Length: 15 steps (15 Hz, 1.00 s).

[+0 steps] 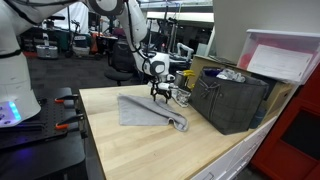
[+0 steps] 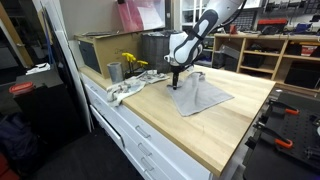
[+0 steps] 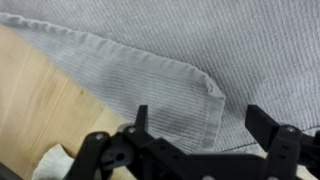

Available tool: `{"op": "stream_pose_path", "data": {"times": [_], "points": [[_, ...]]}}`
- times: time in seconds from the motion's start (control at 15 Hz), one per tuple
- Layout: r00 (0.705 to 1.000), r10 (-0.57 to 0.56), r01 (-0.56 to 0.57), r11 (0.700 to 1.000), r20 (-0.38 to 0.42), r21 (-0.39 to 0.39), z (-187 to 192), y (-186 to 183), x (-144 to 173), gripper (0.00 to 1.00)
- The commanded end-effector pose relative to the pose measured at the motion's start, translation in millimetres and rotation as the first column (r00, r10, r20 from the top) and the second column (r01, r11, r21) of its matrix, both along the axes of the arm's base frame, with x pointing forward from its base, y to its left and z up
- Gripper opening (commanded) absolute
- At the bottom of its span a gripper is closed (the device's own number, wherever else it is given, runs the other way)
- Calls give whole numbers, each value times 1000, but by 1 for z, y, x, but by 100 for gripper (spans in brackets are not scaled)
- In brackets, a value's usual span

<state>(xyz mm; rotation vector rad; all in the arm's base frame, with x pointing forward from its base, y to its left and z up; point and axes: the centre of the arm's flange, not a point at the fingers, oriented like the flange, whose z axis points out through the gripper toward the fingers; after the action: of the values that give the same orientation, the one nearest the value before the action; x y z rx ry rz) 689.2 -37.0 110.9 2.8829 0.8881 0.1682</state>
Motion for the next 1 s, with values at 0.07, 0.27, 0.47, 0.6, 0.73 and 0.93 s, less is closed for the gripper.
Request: {"op": "stream_pose_path", "data": {"times": [0.07, 0.27, 0.47, 0.6, 0.73, 0.93], "points": [[1000, 6, -6, 1000, -23, -5, 11, -6, -1, 73], [1000, 1, -1, 1000, -23, -10, 13, -8, 4, 62], [1000, -2, 1, 1000, -27, -15, 23, -12, 4, 38], [999, -7, 6, 1000, -34, -21, 31, -15, 3, 23], [999, -12, 11, 1000, -42, -28, 41, -20, 2, 8], [999, -18, 16, 999, -49, -44, 53, -25, 6, 0]]}}
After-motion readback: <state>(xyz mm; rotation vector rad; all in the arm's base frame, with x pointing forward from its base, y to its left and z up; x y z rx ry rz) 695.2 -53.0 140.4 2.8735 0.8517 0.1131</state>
